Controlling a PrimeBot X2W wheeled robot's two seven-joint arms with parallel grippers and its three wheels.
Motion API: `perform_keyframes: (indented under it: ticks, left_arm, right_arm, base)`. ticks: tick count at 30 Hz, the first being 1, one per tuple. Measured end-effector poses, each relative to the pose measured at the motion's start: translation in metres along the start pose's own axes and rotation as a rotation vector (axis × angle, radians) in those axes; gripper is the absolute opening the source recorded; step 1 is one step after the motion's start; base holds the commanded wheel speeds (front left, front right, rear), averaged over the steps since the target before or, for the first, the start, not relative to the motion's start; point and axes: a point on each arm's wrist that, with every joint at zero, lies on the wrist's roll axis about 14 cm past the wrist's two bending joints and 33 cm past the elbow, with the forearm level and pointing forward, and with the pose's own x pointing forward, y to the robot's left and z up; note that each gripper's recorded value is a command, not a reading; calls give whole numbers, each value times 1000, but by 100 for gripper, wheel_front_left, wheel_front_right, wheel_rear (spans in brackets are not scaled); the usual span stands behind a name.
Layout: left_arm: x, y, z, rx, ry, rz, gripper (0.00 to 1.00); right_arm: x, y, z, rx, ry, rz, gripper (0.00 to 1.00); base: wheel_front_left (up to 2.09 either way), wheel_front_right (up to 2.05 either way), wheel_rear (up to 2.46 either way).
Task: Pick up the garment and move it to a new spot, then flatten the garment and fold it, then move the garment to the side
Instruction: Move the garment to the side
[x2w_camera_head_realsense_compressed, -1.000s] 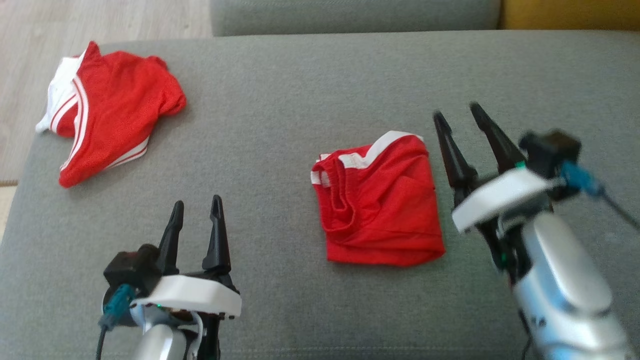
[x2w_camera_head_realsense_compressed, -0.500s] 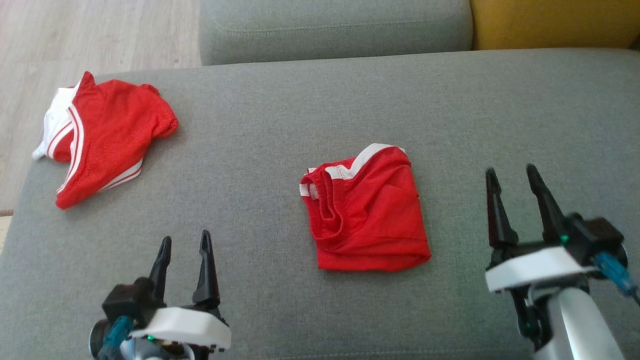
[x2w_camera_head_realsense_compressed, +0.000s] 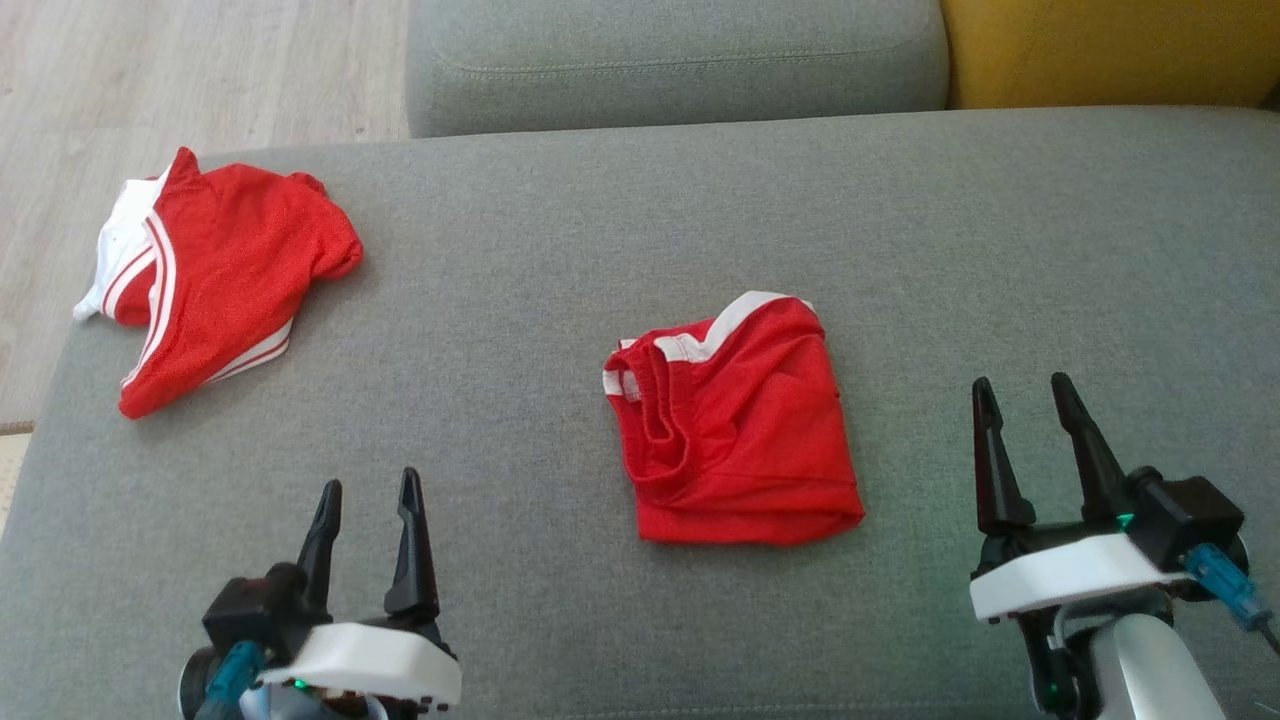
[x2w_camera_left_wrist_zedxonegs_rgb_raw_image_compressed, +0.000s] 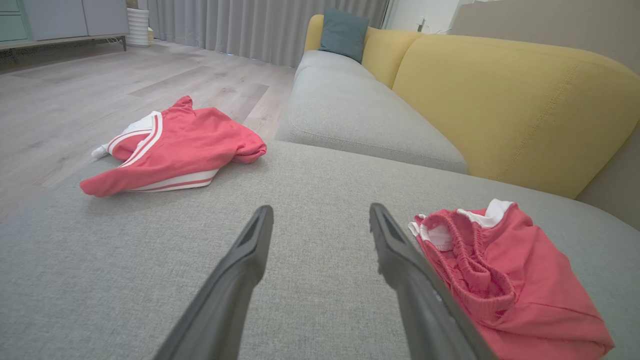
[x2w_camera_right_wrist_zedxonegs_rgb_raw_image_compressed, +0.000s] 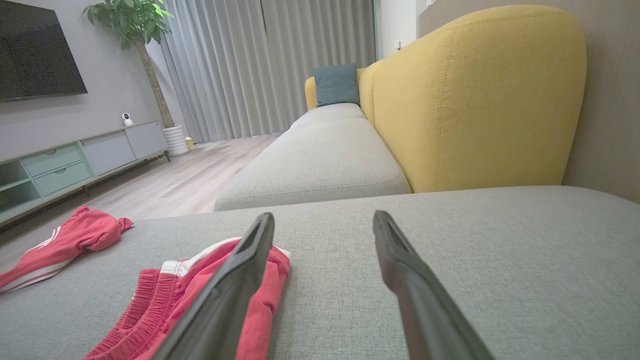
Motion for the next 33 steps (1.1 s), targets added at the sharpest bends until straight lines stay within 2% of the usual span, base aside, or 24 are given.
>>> perform_keyframes:
  ticks: [20, 25, 33]
  left_arm:
    - [1, 1, -3, 2, 8, 2, 100]
    - [4, 4, -7, 2, 23, 9, 100]
    - [12, 7, -13, 0, 39, 20, 100]
  right_arm:
    - [0, -1, -10, 3, 34, -4, 100]
    - [8, -1, -25, 12, 131, -2, 100]
    - [45, 24, -49, -21, 376, 93, 100]
  base:
    - [0, 0, 0]
    - [0, 0, 0]
    - [0, 0, 0]
